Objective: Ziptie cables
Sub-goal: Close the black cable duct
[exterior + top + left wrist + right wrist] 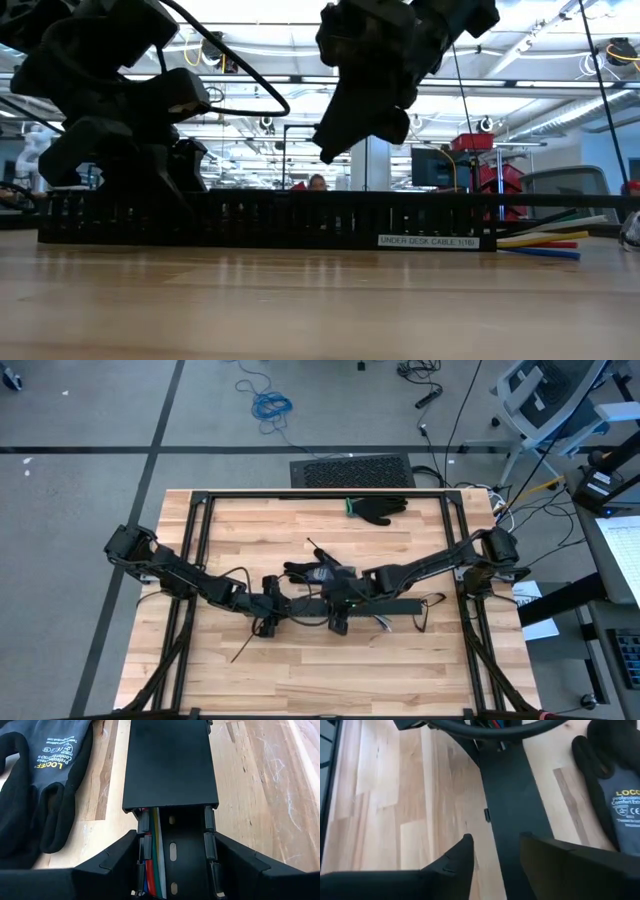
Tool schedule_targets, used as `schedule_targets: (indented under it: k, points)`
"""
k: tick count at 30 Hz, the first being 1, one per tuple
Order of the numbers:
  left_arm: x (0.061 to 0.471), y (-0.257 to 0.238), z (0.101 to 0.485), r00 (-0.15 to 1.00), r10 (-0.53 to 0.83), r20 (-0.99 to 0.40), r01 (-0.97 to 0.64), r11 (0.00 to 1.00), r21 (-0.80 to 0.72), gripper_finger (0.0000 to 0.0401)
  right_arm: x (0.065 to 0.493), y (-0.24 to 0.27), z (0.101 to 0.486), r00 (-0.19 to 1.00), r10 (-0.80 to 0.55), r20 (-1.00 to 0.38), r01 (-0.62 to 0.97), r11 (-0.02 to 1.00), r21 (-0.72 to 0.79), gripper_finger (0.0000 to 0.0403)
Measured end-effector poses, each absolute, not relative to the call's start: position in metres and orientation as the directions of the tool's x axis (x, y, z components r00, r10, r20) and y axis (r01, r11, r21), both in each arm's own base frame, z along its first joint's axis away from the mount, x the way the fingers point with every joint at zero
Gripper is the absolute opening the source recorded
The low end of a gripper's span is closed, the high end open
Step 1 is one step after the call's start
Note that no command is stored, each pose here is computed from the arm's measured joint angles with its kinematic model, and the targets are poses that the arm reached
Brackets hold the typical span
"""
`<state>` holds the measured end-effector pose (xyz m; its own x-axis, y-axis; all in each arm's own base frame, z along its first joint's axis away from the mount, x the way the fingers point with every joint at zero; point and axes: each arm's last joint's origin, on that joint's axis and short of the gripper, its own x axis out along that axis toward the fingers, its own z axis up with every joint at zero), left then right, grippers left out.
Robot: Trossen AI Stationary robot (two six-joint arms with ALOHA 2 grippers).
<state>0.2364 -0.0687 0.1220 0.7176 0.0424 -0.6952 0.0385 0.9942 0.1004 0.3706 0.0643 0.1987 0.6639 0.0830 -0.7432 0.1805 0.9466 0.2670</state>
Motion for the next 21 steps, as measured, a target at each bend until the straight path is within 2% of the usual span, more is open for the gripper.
schedule_targets:
  k: [4, 11, 21]
  points:
    - [0.236, -0.069, 0.122, 0.717, 0.043, -0.695, 0.039, 0.994, 0.101, 0.0227, 0.369, 0.062, 0.197, 0.648, 0.063, -0.759, 0.191, 0.951, 0.242, 0.0111]
    - [0.236, -0.069, 0.122, 0.717, 0.043, -0.696, 0.038, 0.994, 0.101, 0.0227, 0.366, 0.061, 0.195, 0.62, 0.05, -0.783, 0.199, 0.955, 0.219, 0.0008]
    - [0.236, -0.069, 0.122, 0.717, 0.043, -0.696, 0.038, 0.994, 0.101, 0.0227, 0.357, 0.06, 0.188, 0.523, 0.041, -0.852, 0.211, 0.962, 0.175, 0.0001]
